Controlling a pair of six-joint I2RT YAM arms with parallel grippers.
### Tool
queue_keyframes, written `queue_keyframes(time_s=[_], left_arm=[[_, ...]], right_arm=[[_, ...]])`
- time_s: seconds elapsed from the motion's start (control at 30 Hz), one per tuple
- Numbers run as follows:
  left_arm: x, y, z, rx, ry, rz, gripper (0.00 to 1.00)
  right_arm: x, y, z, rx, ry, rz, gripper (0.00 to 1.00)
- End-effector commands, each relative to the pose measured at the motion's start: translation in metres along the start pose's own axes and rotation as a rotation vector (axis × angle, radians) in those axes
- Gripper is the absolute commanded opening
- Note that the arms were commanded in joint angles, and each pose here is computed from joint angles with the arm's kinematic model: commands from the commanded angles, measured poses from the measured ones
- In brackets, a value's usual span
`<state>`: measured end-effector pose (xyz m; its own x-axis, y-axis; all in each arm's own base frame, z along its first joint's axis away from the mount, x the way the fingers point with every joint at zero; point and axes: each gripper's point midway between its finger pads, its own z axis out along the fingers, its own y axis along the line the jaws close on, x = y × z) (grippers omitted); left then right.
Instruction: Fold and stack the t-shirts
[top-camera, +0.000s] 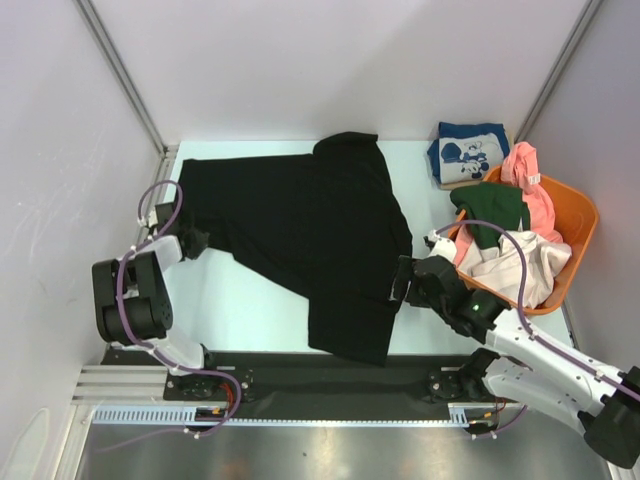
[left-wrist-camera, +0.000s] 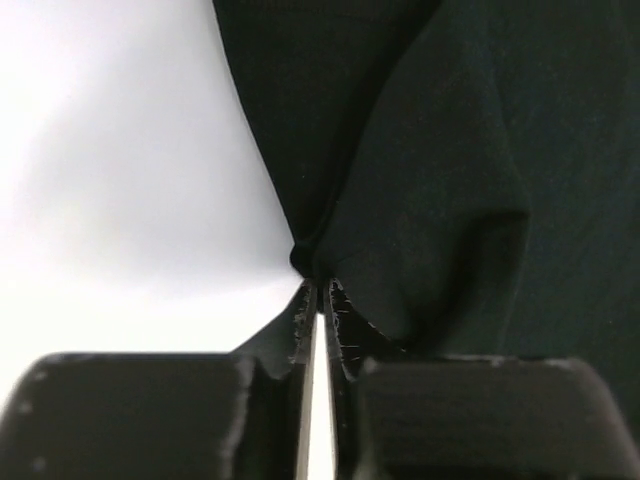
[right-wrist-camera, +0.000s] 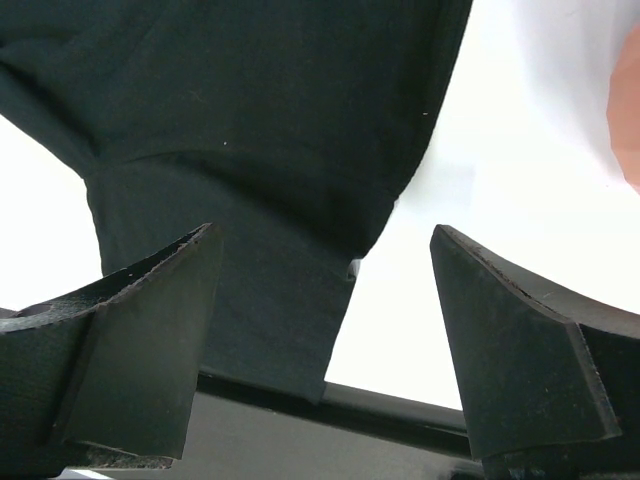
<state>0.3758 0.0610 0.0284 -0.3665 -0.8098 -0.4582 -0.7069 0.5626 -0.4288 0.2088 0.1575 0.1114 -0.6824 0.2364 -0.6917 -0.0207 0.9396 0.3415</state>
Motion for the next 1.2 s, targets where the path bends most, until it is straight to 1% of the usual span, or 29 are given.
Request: queue_keyframes(time_s=[0.0, 0.03, 0.07, 0.27, 0.33, 0.4, 0.43, 0.47, 0.53, 0.6, 0.63, 0.67, 0.7, 0.77, 0.8, 0.87, 0.9, 0.97, 1.07, 1.13, 1.17], left_arm=[[-0.026, -0.01, -0.02, 0.023, -0.096, -0.014, 0.06], [-0.028, -0.009, -0.022, 0.018, -0.103, -0.014, 0.05], [-0.029, -0.009, -0.026, 0.019, -0.11, -0.011, 0.0], [-0.03, 0.007, -0.041, -0.011, -0.124, -0.041, 0.0], [-0.032, 0.012, -0.057, -0.008, -0.142, -0.056, 0.0], [-0.024, 0.031, -0.065, -0.032, -0.128, -0.078, 0.0], [-0.026, 0.029, -0.079, 0.004, -0.144, -0.088, 0.0], [-0.013, 0.044, -0.082, -0.023, -0.117, -0.091, 0.0], [-0.016, 0.051, -0.101, -0.001, -0.15, -0.104, 0.0], [-0.004, 0.068, -0.111, -0.029, -0.135, -0.108, 0.0], [-0.006, 0.068, -0.122, -0.005, -0.164, -0.108, 0.0], [0.006, 0.075, -0.124, -0.014, -0.136, -0.106, 0.01], [0.006, 0.08, -0.128, -0.021, -0.144, -0.115, 0.01], [0.012, 0.081, -0.136, 0.014, -0.145, -0.123, 0.01], [0.017, 0.082, -0.139, 0.026, -0.128, -0.136, 0.01], [0.022, 0.076, -0.143, 0.065, -0.116, -0.143, 0.02], [0.028, 0.073, -0.146, 0.085, -0.087, -0.16, 0.02], [0.032, 0.07, -0.151, 0.106, -0.076, -0.167, 0.01], [0.032, 0.069, -0.155, 0.116, -0.086, -0.164, 0.02], [0.032, 0.067, -0.156, 0.129, -0.083, -0.161, 0.02], [0.032, 0.066, -0.157, 0.131, -0.081, -0.159, 0.02]], right_arm=[[-0.005, -0.004, -0.006, 0.008, -0.021, 0.011, 0.89], [-0.005, -0.003, -0.007, 0.005, -0.018, 0.01, 0.89], [-0.004, -0.003, -0.007, 0.004, -0.02, 0.014, 0.89], [-0.001, -0.004, -0.01, 0.0, -0.007, 0.024, 0.88], [0.003, -0.003, -0.01, -0.006, 0.004, 0.033, 0.88], [0.011, -0.005, -0.012, 0.01, 0.032, 0.067, 0.87], [0.016, -0.007, -0.012, 0.02, 0.051, 0.08, 0.88], [0.026, -0.012, -0.013, 0.048, 0.086, 0.091, 0.88], [0.043, -0.017, -0.014, 0.084, 0.136, 0.145, 0.89], [0.065, -0.018, -0.018, 0.101, 0.204, 0.137, 0.89], [0.073, -0.016, -0.019, 0.102, 0.226, 0.154, 0.89], [0.09, -0.014, -0.024, 0.095, 0.266, 0.122, 0.89], [0.098, -0.012, -0.024, 0.102, 0.286, 0.11, 0.89], [0.115, -0.009, -0.026, 0.105, 0.316, 0.106, 0.9], [0.129, -0.005, -0.028, 0.096, 0.345, 0.068, 0.9], [0.142, 0.001, -0.03, 0.097, 0.361, 0.07, 0.89], [0.154, 0.005, -0.034, 0.092, 0.38, 0.032, 0.89], [0.161, 0.011, -0.035, 0.087, 0.379, 0.053, 0.89], [0.175, 0.016, -0.033, 0.077, 0.388, 0.038, 0.87], [0.181, 0.017, -0.028, 0.079, 0.387, 0.029, 0.85], [0.18, 0.025, -0.025, 0.049, 0.375, 0.04, 0.84]])
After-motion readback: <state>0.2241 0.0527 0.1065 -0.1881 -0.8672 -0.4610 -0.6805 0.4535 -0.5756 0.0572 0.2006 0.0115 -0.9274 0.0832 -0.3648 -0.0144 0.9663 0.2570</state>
